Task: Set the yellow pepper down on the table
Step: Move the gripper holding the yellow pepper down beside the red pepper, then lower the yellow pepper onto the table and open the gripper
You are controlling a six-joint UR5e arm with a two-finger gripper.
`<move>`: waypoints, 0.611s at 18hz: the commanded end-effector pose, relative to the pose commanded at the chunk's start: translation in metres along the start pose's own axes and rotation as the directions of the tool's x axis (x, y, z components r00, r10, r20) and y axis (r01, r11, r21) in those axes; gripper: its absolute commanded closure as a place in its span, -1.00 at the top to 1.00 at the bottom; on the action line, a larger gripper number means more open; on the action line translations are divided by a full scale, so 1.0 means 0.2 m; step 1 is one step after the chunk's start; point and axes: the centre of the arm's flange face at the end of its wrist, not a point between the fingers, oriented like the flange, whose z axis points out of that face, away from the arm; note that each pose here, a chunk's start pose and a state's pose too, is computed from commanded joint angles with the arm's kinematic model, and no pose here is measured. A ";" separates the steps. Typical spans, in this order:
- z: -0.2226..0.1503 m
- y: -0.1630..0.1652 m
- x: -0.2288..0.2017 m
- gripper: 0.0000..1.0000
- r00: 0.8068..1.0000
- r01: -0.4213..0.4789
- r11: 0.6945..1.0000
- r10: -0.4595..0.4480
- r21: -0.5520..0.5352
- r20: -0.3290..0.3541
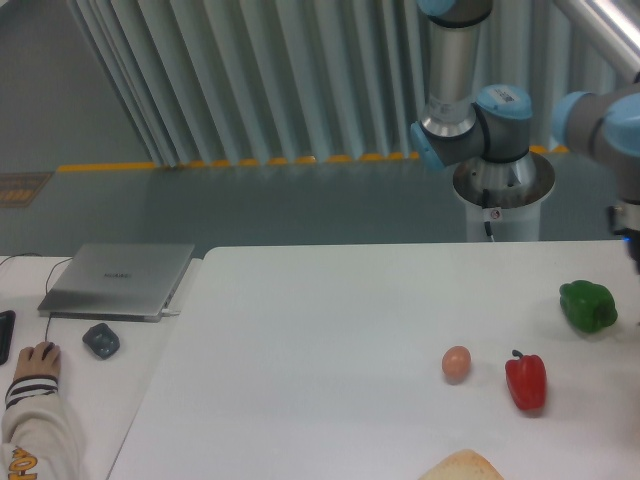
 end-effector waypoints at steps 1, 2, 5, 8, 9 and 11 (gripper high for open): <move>0.02 -0.04 0.00 0.04 0.999 0.036 0.999 -0.035 0.037 -0.007; 0.05 -0.08 0.01 0.04 0.998 0.059 0.997 -0.058 0.057 -0.020; 0.15 -0.12 0.02 0.04 0.997 0.066 0.996 -0.062 0.059 -0.055; 0.31 -0.16 0.02 0.05 0.994 0.069 0.996 -0.065 0.051 -0.090; 0.35 -0.15 0.03 0.05 0.993 0.071 0.996 -0.066 0.047 -0.099; 0.42 -0.14 0.05 0.06 0.992 0.073 0.996 -0.069 0.041 -0.110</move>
